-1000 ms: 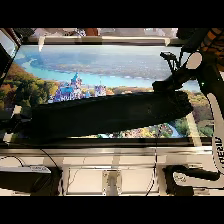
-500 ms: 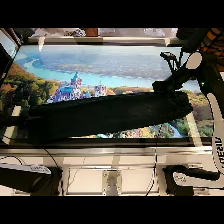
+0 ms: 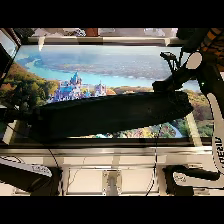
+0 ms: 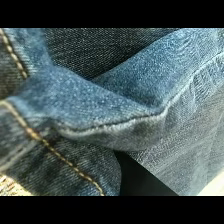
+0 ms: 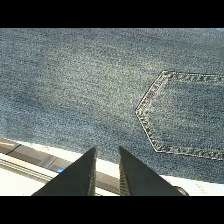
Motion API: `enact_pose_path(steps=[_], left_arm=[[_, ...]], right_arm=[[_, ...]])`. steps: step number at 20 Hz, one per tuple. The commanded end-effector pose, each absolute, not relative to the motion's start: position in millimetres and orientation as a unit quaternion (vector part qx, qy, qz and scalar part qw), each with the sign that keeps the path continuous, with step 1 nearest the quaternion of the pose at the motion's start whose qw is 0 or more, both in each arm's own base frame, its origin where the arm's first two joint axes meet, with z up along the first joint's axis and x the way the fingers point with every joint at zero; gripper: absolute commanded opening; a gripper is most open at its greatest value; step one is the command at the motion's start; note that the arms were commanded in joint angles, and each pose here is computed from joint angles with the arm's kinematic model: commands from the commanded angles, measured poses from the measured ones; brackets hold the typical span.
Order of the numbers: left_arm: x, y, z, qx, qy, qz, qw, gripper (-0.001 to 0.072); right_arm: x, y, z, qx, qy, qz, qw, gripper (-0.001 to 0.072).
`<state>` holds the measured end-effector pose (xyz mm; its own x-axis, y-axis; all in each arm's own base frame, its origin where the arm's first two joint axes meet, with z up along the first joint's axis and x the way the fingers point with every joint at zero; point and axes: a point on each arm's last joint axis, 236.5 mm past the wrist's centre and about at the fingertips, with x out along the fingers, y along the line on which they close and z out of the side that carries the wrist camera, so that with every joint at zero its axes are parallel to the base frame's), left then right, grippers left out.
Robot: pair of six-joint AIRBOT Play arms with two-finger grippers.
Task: Fold the clothes and pants, and hang the long-sleeved shirts on hangers.
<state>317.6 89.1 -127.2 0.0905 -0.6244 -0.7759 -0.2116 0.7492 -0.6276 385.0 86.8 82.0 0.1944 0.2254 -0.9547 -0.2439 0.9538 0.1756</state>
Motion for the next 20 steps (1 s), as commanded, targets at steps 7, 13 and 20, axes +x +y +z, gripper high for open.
enact_pose_path(steps=[7, 13, 20], left_arm=[[332.5, 122.1, 2.9, -0.28, 0.656, -0.107, 0.693, 0.0029], [356.2, 95.3, 119.1, -0.285, 0.555, -0.106, 0.774, 0.0029], [383.2, -23.5, 173.9, -0.298, 0.508, -0.243, 0.771, 0.0029]], right_arm=[[385.2, 86.5, 82.5, -0.009, 0.615, 0.152, 0.773, 0.0164], [393.7, 86.0, 84.2, -0.02, 0.6, 0.157, 0.785, 0.0164], [400.4, 86.5, 86.0, -0.03, 0.586, 0.163, 0.793, 0.0164]])
